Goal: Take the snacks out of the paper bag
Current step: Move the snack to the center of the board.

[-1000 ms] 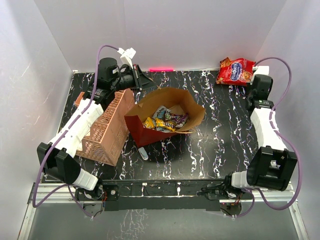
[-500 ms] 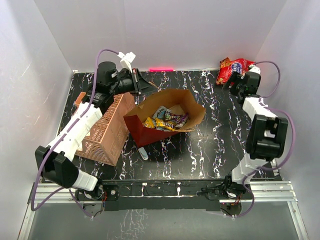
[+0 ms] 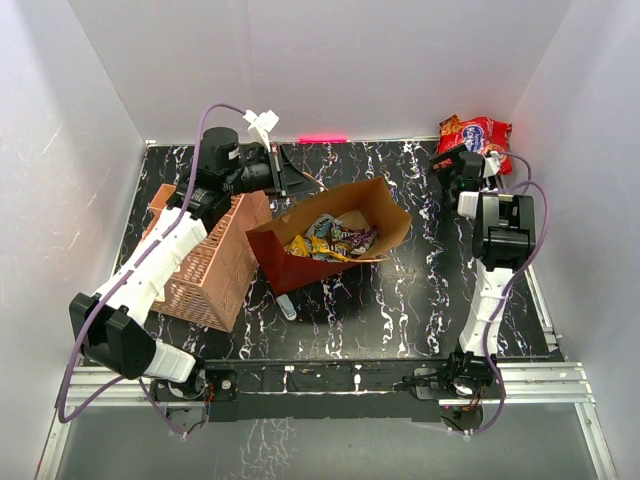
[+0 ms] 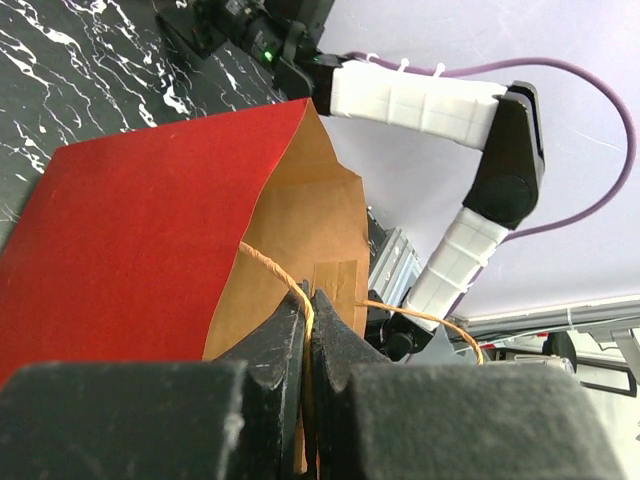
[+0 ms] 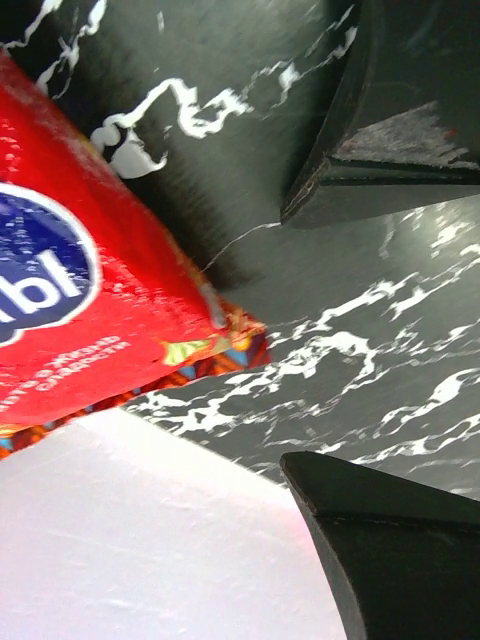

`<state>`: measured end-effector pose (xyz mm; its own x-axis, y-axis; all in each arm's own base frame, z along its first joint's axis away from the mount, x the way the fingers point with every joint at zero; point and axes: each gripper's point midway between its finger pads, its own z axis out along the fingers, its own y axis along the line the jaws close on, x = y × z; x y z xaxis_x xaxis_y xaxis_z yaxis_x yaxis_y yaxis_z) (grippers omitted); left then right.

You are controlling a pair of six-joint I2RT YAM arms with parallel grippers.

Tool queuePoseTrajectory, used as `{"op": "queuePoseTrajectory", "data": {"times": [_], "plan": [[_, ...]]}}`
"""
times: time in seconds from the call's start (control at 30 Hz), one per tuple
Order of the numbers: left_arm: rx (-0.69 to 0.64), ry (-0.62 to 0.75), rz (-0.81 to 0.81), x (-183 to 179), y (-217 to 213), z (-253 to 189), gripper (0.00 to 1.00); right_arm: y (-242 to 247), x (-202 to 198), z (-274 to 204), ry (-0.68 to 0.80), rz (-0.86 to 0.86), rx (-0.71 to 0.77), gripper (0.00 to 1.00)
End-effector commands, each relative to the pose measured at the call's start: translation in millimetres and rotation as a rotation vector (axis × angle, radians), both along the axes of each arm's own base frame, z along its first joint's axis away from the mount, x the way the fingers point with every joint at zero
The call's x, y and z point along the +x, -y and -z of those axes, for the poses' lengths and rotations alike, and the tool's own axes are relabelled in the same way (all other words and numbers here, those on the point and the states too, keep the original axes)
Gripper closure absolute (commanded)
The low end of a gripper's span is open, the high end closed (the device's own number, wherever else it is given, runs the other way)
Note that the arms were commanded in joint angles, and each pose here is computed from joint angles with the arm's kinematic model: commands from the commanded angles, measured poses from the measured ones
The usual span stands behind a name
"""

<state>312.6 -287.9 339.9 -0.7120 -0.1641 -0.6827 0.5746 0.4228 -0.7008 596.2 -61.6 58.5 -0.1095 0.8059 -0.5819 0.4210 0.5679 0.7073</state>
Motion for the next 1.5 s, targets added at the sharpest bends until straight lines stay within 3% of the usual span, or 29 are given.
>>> {"op": "queuePoseTrajectory", "data": {"times": [0.0,0.27,0.4,0.57,0.6,0.77,1.03,1.2,1.37,1.4,1.47], "plan": [[-0.036,0.056,0.034,-24,-4,-32,1.0,22,37,-31,0.148,0.166,0.116,0.04],[-0.018,0.058,0.017,-23,-6,-37,1.0,34,58,21,0.043,0.322,0.275,0.14],[-0.015,0.056,0.016,-22,-7,-38,1.0,37,56,34,0.012,0.36,0.302,0.41],[-0.017,0.052,0.021,-21,-5,-37,1.0,34,43,24,0.022,0.301,0.228,0.9],[-0.02,0.055,0.021,-21,-5,-37,1.0,31,40,19,0.028,0.27,0.221,0.92],[-0.03,0.066,0.026,-20,-3,-39,1.0,17,5,-4,0.047,0.125,0.177,0.93],[-0.012,0.074,0.03,-14,-1,-26,1.0,-15,-109,-47,0.001,-0.073,0.006,0.92],[-0.002,0.146,0.069,-17,-1,-25,1.0,-25,-188,-37,-0.063,-0.131,-0.083,0.93],[-0.038,0.244,0.117,-30,-1,-37,1.0,-12,-232,-43,-0.114,-0.11,-0.234,0.92],[-0.051,0.255,0.13,-33,-1,-38,1.0,-10,-237,-41,-0.137,-0.112,-0.258,0.91],[-0.086,0.284,0.152,-39,0,-39,1.0,-7,-248,-36,-0.196,-0.132,-0.286,0.8]]}}
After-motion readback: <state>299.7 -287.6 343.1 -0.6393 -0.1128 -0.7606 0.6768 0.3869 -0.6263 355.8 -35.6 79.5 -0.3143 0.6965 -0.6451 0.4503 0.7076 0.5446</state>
